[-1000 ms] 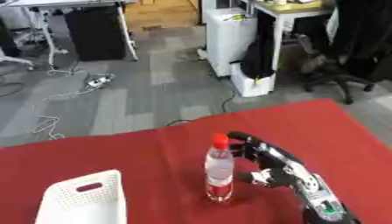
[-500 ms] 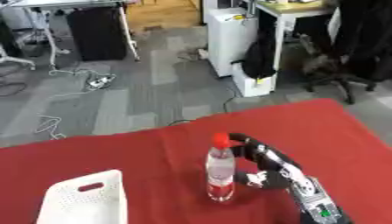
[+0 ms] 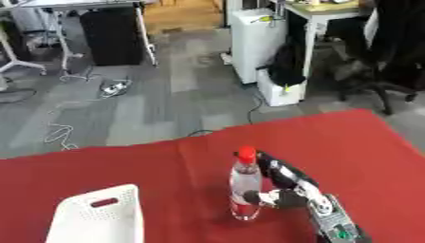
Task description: Pick up objects on the table and place them in the box.
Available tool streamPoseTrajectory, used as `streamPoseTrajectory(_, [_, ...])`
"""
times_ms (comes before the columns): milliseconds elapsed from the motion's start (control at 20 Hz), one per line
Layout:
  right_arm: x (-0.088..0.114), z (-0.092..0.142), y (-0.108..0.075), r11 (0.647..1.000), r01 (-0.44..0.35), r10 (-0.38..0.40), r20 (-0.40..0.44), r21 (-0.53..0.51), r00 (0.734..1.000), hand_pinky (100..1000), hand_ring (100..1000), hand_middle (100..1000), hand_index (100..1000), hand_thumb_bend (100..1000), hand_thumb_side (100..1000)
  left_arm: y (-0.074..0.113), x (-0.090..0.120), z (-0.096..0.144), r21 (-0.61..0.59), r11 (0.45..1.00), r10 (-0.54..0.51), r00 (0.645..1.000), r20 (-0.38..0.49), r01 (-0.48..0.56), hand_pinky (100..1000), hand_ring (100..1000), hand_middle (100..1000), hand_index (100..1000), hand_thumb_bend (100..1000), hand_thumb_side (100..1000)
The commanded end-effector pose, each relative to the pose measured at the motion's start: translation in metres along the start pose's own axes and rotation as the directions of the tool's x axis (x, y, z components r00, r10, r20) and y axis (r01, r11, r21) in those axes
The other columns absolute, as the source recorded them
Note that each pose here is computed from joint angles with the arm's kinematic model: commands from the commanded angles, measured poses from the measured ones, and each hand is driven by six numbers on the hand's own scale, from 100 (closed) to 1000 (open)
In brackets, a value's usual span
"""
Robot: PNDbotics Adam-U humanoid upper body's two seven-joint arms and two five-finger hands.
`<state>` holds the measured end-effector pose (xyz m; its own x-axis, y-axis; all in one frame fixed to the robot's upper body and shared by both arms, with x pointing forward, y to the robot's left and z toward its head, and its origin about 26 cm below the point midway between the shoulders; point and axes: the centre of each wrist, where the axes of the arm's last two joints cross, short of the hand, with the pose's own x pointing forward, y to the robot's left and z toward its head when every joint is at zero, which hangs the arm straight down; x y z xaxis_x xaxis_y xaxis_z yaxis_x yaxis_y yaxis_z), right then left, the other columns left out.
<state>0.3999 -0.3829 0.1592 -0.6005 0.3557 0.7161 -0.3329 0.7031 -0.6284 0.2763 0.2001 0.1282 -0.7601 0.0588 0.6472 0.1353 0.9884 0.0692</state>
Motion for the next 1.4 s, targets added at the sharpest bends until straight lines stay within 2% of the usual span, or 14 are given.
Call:
streamPoseTrajectory(50, [0.010,-0.010,-0.005,0.999,-0.047,0.046,0.017,0.021,0.999,863,825,948,1000,728,484,-0.001,0.006,-0.006,-0.009,1.000,0.007,0.999,0.033,-0.007,932,1000,990,828,240,1000])
streamPoseTrajectory(400, [0.012,-0.021,0.000,0.998,-0.059,0.058,0.017,0.028,0.998,845,790,921,1000,727,492,-0.002,0.006,-0.007,-0.017,1.000,0.014,0.999,0.037,-0.014,932,1000,992,828,240,1000])
streamPoseTrajectory(500, [0.013,-0.024,0.000,0.998,-0.059,0.059,0.019,0.016,0.998,762,692,856,1000,721,485,-0.002,0.006,-0.007,-0.018,1.000,0.016,0.999,0.038,-0.015,933,1000,992,828,240,1000])
streamPoseTrajectory(550, [0.013,-0.025,0.001,0.998,-0.058,0.058,0.018,0.001,0.998,656,553,740,997,708,467,-0.002,0.006,-0.007,-0.018,1.000,0.016,0.999,0.038,-0.016,933,1000,992,828,240,1000])
streamPoseTrajectory(800, [0.012,-0.027,0.003,0.994,-0.043,0.043,0.002,-0.103,0.999,487,376,499,826,676,413,-0.002,0.006,-0.007,-0.018,1.000,0.018,0.999,0.038,-0.017,934,1000,992,828,239,1000])
streamPoseTrajectory(850, [0.011,-0.027,0.003,0.991,-0.036,0.036,-0.002,-0.131,0.999,421,311,417,744,666,387,-0.002,0.006,-0.007,-0.018,1.000,0.018,0.999,0.038,-0.018,934,1000,992,828,239,1000])
streamPoseTrajectory(900, [0.011,-0.027,0.004,0.987,-0.029,0.029,-0.005,-0.157,1.000,431,320,429,756,667,388,-0.002,0.006,-0.007,-0.018,1.000,0.018,0.999,0.038,-0.018,934,1000,992,828,239,1000])
streamPoseTrajectory(950, [0.010,-0.027,0.004,0.982,-0.019,0.018,-0.006,-0.189,1.000,288,184,261,554,632,344,-0.002,0.006,-0.007,-0.018,1.000,0.018,0.999,0.037,-0.018,934,1000,993,828,239,1000])
streamPoseTrajectory(1050, [0.010,-0.028,0.004,0.968,0.003,-0.005,-0.006,-0.250,1.000,135,100,137,395,597,282,-0.002,0.006,-0.007,-0.017,1.000,0.018,0.999,0.036,-0.018,935,1000,992,828,239,1000])
streamPoseTrajectory(1100, [0.010,-0.028,0.005,0.961,0.014,-0.016,-0.005,-0.275,1.000,150,100,146,408,600,288,-0.002,0.006,-0.006,-0.017,1.000,0.018,0.999,0.035,-0.018,935,1000,992,828,239,1000])
streamPoseTrajectory(1150, [0.010,-0.029,0.005,0.956,0.023,-0.025,-0.001,-0.293,1.000,100,100,100,289,573,247,-0.002,0.006,-0.006,-0.016,1.000,0.018,0.999,0.034,-0.017,935,1000,992,828,239,1000])
streamPoseTrajectory(1200, [0.011,-0.030,0.006,0.952,0.031,-0.032,0.004,-0.304,0.999,100,100,100,289,573,247,-0.002,0.006,-0.006,-0.016,1.000,0.018,0.999,0.033,-0.017,935,1000,992,828,239,1000])
streamPoseTrajectory(1250, [0.011,-0.030,0.006,0.950,0.037,-0.035,0.011,-0.310,0.999,100,100,100,196,543,229,-0.002,0.006,-0.006,-0.016,1.000,0.018,0.999,0.033,-0.017,935,1000,992,828,239,1000])
streamPoseTrajectory(1400, [0.016,-0.032,0.005,0.942,0.035,-0.025,0.035,-0.332,0.999,100,100,100,168,534,237,-0.002,0.006,-0.005,-0.014,1.000,0.017,0.999,0.030,-0.017,935,1000,992,828,238,1000])
